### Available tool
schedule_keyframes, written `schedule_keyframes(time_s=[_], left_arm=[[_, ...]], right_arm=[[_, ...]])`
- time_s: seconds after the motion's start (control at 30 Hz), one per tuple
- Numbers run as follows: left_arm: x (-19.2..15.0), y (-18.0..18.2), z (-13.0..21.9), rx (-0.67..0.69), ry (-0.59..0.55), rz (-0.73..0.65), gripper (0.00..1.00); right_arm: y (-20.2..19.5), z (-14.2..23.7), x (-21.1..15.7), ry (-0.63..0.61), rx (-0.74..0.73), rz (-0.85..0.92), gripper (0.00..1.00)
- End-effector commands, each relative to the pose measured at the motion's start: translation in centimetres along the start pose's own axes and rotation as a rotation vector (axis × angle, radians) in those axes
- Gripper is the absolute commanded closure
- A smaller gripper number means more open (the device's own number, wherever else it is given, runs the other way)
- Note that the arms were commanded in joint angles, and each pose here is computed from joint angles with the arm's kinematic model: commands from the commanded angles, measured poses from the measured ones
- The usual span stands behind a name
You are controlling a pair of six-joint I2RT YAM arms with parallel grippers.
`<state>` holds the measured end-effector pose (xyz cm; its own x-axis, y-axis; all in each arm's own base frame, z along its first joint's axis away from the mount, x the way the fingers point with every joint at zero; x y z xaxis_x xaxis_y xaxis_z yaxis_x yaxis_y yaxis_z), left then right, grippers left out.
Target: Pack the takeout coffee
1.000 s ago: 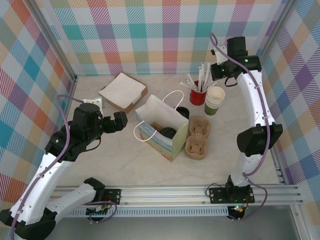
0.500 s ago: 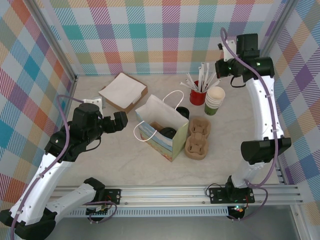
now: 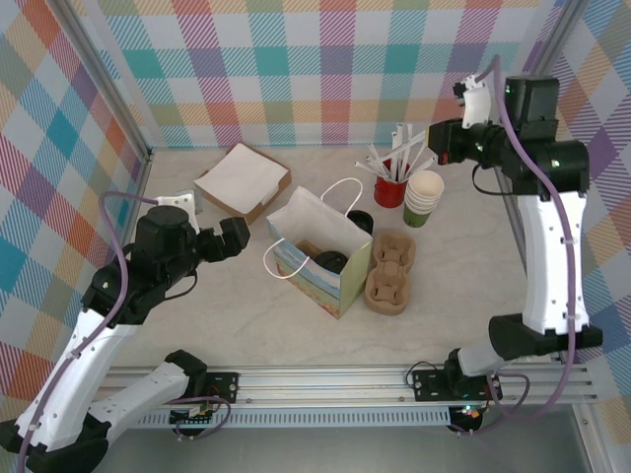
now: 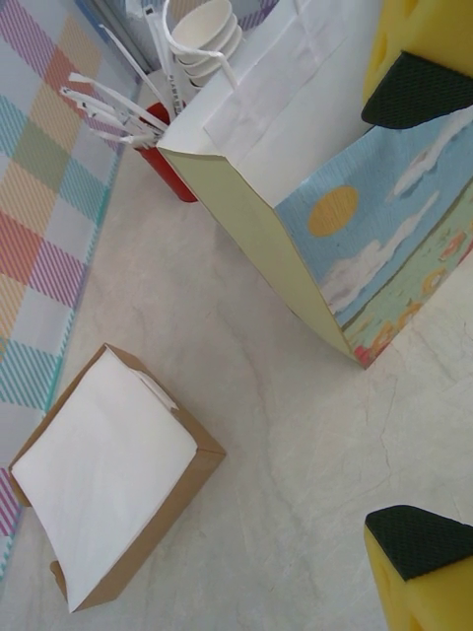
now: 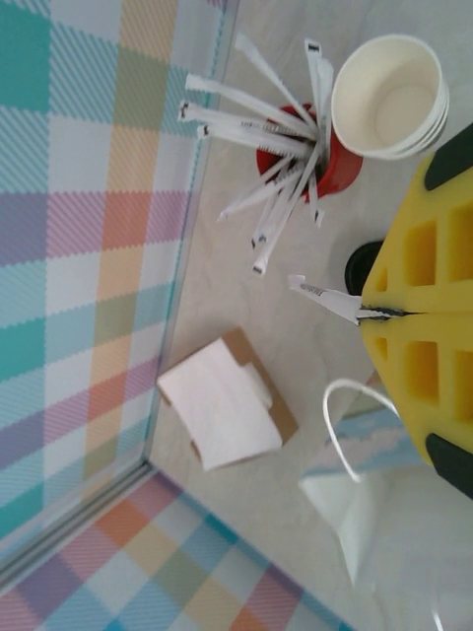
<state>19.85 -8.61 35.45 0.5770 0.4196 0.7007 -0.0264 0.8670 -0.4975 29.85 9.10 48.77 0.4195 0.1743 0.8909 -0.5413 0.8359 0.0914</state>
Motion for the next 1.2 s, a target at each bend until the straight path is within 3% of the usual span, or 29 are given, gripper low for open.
schedule_keyframes(time_s=[0.0, 0.2, 0.47, 0.73, 1.17], left_arm=[[0.7, 0.1, 0.7, -0.007, -0.054, 0.035, 0.0], [0.7, 0.1, 1.1, -0.019, -0.062, 0.054, 0.0], [1.0, 0.1, 1.4, -0.026, -0.074, 0.06, 0.0], [0.9, 0.0, 1.3, -0.027, -0.068, 0.066, 0.0], [0.4, 0.7, 1.7, -0.015, -0.073, 0.073, 0.0]], right_arm=[[2.6, 2.9, 1.0, -0.106, 0.097, -0.016, 0.95], [5.7, 6.1, 1.5, -0.19, 0.243, -0.038, 0.95], [8.5, 7.0, -0.3, -0.147, 0.411, -0.108, 0.95], [9.9, 4.4, -2.6, -0.024, 0.455, -0.141, 0.96], [14.8, -4.1, -5.2, 0.216, 0.402, 0.04, 0.95]])
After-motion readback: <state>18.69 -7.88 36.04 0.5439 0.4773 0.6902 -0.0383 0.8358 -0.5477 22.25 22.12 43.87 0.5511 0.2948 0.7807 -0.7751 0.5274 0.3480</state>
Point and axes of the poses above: each hand's point on the last joint's axis, 136 mm out from that joint toward the fingers, its own z axis back along the fingers, its own y axis along the line the jaws close on, x = y × z, the point moved 5 cm from there along z, back along the fingers, and after that the axes turned 9 degrees about z, right-handed, at the moved point
